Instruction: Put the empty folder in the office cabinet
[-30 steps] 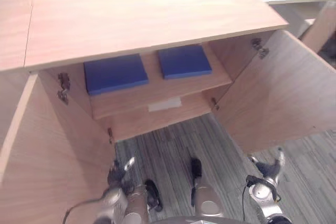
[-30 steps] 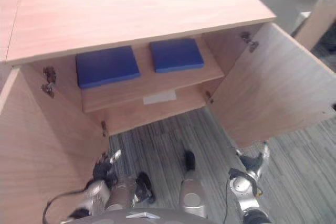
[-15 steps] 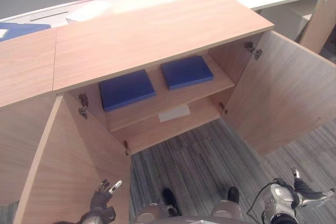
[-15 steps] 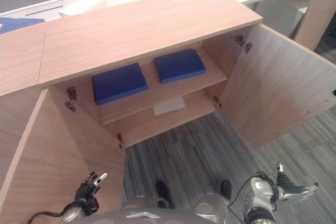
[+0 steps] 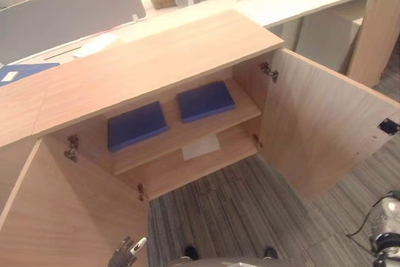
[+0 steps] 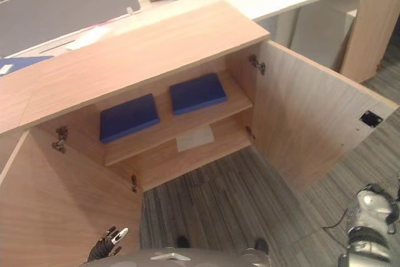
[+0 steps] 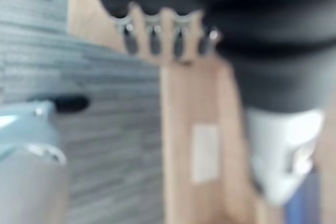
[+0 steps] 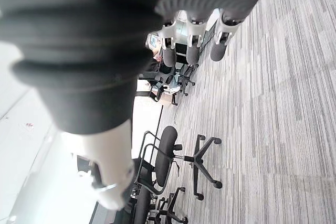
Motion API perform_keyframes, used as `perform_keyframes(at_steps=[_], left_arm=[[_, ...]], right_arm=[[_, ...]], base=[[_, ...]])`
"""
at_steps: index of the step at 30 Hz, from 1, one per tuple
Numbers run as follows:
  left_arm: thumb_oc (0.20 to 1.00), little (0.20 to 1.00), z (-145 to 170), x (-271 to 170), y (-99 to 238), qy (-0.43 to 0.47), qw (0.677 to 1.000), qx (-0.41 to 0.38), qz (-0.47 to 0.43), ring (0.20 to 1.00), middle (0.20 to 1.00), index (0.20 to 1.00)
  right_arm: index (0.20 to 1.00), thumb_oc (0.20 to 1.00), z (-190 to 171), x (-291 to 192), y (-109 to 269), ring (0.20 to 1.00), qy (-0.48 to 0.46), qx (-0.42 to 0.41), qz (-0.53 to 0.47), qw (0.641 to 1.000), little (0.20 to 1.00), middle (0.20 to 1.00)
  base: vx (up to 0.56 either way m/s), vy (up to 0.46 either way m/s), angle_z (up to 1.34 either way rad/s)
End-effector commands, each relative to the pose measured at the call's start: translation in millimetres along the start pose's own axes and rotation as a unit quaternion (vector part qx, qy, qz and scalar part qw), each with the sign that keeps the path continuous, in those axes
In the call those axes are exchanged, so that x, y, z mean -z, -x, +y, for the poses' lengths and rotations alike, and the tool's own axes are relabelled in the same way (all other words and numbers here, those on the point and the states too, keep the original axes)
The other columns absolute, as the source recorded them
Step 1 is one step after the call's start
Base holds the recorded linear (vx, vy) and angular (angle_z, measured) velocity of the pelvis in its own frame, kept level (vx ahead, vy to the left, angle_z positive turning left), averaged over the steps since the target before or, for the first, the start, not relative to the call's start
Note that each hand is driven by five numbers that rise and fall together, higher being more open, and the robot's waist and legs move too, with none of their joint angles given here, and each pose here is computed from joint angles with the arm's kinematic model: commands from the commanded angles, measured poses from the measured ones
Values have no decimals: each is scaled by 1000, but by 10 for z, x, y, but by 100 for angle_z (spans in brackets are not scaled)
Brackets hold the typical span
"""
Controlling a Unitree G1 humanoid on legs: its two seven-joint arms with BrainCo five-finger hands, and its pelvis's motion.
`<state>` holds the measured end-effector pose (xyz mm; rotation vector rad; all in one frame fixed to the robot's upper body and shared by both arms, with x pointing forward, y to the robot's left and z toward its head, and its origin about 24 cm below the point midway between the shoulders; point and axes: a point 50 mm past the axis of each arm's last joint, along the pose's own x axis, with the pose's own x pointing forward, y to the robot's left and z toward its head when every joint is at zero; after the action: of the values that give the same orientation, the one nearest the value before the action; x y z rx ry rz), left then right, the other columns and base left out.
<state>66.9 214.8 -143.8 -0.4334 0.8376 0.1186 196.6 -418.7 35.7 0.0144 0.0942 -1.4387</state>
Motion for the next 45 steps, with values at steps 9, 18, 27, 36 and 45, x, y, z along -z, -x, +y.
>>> perform_keyframes(at_steps=[9, 18, 27, 36, 45], left_arm=[[1000, 1000, 10, -552, -170, -63, 996, 47, -50, 1000, 1000, 1000], [1000, 1000, 62, -797, -196, -69, 993, 59, -69, 1000, 1000, 1000], [1000, 1000, 160, -783, -126, -75, 994, 56, -64, 1000, 1000, 1000], [1000, 1000, 153, -725, -98, -50, 995, 47, -76, 1000, 1000, 1000], [1000, 1000, 137, -485, -46, -17, 997, 4, -81, 1000, 1000, 1000]], right_arm=[[1000, 1000, 859, -1014, 81, 1000, -12, -358, -118, 926, 1000, 1000], [1000, 1000, 1306, -1586, 360, 1000, 82, -566, -177, 801, 1000, 1000], [1000, 1000, 1433, -1388, 650, 1000, 69, -678, -149, 717, 1000, 1000], [1000, 1000, 1444, -435, 1379, 1000, 85, -742, -95, 658, 1000, 1000], [1000, 1000, 1042, 330, 2105, 1000, 62, -805, -22, 590, 1000, 1000]], base=[[-33, -37, 3], [-52, -2, 1], [28, 17, -4], [58, 65, 3], [94, 72, 33]])
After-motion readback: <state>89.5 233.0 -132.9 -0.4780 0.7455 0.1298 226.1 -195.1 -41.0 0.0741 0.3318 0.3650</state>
